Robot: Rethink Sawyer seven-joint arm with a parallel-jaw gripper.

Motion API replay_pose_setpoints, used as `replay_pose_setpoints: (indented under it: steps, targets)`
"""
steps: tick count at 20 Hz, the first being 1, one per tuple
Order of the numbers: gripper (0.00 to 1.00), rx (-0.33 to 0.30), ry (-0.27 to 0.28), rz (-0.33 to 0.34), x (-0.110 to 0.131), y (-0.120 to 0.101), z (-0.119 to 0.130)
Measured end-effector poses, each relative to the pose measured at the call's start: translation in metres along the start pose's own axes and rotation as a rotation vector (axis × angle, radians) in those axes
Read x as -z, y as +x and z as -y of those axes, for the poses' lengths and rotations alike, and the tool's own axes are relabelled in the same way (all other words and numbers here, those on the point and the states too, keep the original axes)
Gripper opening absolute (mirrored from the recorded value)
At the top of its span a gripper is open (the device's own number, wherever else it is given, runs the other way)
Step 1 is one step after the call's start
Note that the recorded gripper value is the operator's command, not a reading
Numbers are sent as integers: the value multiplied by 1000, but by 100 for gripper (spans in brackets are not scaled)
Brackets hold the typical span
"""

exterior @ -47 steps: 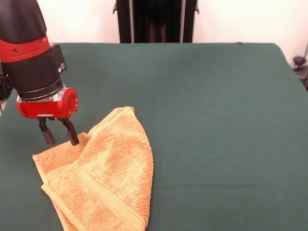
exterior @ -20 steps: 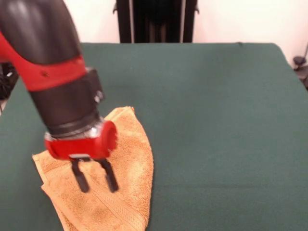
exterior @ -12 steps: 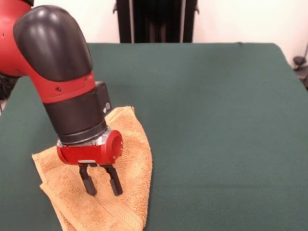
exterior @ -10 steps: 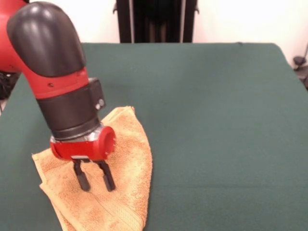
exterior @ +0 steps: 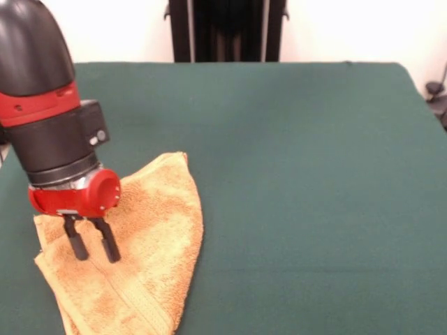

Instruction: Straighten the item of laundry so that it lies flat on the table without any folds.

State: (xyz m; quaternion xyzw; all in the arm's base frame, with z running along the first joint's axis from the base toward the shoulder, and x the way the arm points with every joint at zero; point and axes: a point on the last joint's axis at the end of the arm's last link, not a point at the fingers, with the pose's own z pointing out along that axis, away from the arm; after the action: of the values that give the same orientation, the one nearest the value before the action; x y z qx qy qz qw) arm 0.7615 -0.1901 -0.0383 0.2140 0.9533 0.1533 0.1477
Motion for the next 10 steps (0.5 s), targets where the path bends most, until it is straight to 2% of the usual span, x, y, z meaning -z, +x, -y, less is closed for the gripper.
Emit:
replay_pose_setpoints:
  steps: [3, 10]
  targets:
    - [100, -9, 3, 5, 3, -2, 7]
    - [100, -7, 2, 5, 1, -3, 6]
